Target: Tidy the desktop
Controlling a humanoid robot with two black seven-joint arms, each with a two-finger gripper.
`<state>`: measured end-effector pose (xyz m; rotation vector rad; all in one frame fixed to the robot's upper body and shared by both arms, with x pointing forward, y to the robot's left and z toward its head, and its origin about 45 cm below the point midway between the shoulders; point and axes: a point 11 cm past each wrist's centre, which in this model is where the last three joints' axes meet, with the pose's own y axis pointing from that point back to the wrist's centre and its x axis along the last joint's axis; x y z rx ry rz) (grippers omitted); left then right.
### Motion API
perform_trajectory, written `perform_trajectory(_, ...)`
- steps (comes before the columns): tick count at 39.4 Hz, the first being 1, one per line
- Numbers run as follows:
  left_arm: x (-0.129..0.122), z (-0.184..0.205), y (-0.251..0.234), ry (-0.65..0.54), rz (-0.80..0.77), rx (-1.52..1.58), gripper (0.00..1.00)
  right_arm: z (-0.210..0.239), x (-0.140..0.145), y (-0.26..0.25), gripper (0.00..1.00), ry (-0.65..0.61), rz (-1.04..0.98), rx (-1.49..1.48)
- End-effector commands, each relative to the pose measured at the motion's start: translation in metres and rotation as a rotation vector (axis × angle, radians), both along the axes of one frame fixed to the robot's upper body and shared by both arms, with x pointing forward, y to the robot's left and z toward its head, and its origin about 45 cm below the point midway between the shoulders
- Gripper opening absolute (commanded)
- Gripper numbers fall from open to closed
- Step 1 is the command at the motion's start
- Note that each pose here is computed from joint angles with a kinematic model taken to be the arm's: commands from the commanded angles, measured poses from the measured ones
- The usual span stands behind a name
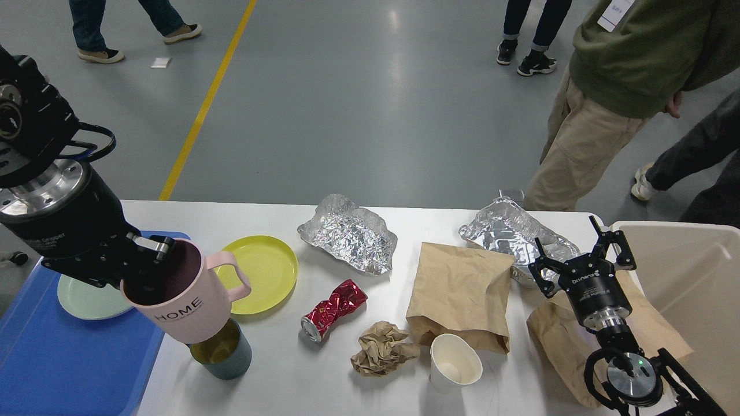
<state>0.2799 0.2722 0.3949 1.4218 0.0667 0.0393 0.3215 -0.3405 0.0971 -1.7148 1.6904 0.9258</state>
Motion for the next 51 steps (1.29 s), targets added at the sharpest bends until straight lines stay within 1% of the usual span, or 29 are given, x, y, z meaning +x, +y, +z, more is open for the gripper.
perform_trajectory(1, 0.001, 0.002, 0.003, -0.006, 0.016, -0.008, 0.00, 0.000, 0.000, 0.000, 1.00, 0.000, 0.000, -0.001)
perform_trajectory(3, 0.002, 0.001, 0.013, -0.011, 0.044, 0.005, 0.00, 0.000, 0.000, 0.000, 1.00, 0.000, 0.000, 0.001)
perform_trajectory(6, 0.008, -0.004, 0.046, -0.025, 0.131, -0.001, 0.00, 0.000, 0.000, 0.000, 1.00, 0.000, 0.000, -0.001)
perform_trajectory(13, 0.008, -0.030, 0.110, -0.017, 0.211, -0.006, 0.00, 0.000, 0.000, 0.000, 1.00, 0.001, 0.000, -0.001)
perform_trajectory(14, 0.006, -0.037, 0.132, -0.025, 0.237, -0.002, 0.00, 0.000, 0.000, 0.000, 1.00, 0.000, 0.000, 0.001)
perform_trajectory(16, 0.001, -0.045, 0.157, -0.033, 0.284, -0.002, 0.00, 0.000, 0.000, 0.000, 1.00, 0.001, 0.000, -0.001)
perform_trajectory(18, -0.008, -0.062, 0.207, -0.045, 0.367, 0.037, 0.00, 0.000, 0.000, 0.000, 1.00, 0.001, 0.000, -0.001)
perform_trajectory(27, -0.029, -0.099, 0.297, -0.076, 0.525, 0.139, 0.00, 0.000, 0.000, 0.000, 1.00, 0.000, 0.000, 0.001)
perform_trajectory(28, -0.035, -0.107, 0.315, -0.088, 0.562, 0.159, 0.00, 0.000, 0.000, 0.000, 1.00, 0.001, 0.000, -0.001)
perform_trajectory(30, -0.041, -0.122, 0.332, -0.090, 0.584, 0.185, 0.00, 0.000, 0.000, 0.000, 1.00, 0.001, 0.000, -0.001)
perform_trajectory(34, -0.046, -0.150, 0.339, -0.077, 0.586, 0.195, 0.00, 0.000, 0.000, 0.000, 1.00, 0.001, 0.000, -0.001)
perform_trajectory(39, -0.056, -0.179, 0.356, -0.100, 0.635, 0.220, 0.00, 0.000, 0.000, 0.000, 1.00, 0.000, 0.000, -0.001)
perform_trajectory(43, -0.050, -0.198, 0.360, -0.127, 0.638, 0.243, 0.00, -0.001, 0.000, 0.000, 1.00, 0.001, 0.000, 0.001)
perform_trajectory(51, -0.039, -0.207, 0.357, -0.169, 0.613, 0.260, 0.00, -0.001, 0.000, 0.000, 1.00, 0.001, 0.000, 0.001)
